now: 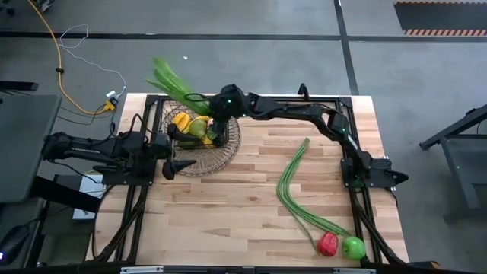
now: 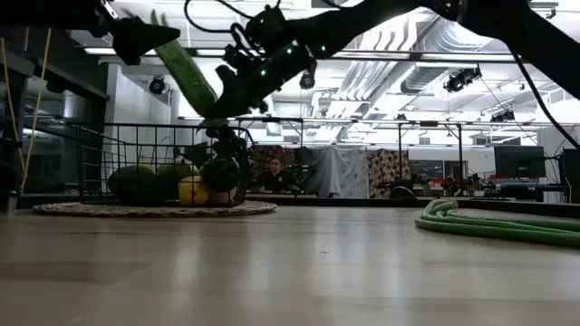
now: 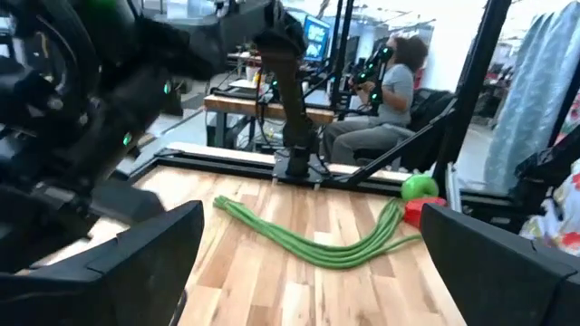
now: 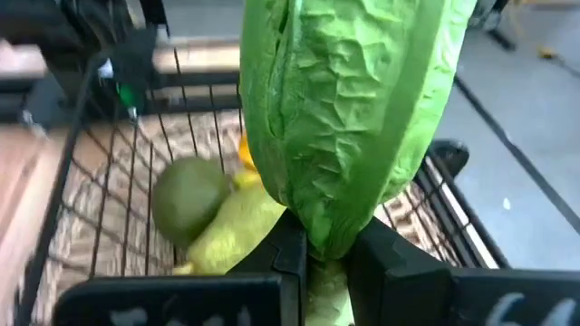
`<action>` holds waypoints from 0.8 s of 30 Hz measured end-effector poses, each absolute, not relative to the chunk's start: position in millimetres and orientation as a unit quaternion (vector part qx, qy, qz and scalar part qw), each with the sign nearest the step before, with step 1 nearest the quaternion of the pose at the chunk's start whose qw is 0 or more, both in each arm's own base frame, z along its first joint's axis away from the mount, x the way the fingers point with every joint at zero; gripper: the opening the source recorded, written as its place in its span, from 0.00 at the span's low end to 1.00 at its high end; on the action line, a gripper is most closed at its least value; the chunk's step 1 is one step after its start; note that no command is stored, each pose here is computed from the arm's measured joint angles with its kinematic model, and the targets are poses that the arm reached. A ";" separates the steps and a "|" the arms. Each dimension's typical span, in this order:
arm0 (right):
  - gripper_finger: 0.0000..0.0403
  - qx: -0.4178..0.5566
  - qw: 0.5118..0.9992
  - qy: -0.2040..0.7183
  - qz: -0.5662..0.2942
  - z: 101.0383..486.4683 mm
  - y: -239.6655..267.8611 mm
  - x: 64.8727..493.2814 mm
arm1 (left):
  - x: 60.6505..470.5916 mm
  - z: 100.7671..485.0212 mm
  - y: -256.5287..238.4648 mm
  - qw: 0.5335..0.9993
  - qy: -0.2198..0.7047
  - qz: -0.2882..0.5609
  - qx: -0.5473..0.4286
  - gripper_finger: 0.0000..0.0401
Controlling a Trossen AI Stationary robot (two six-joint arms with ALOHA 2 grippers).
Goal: Build produce basket
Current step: Put the green leaf lettuce into the wire basket
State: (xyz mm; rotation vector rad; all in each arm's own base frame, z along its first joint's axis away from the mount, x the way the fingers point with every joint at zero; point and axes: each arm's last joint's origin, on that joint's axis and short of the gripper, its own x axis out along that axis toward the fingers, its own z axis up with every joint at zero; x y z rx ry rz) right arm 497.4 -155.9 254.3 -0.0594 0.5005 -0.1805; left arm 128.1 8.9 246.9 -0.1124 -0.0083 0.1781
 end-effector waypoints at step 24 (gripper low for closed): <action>0.07 -0.022 0.993 0.085 -0.085 251.6 -38.7 311.8 | 118.8 245.4 5.6 0.975 0.000 0.219 -0.043 1.00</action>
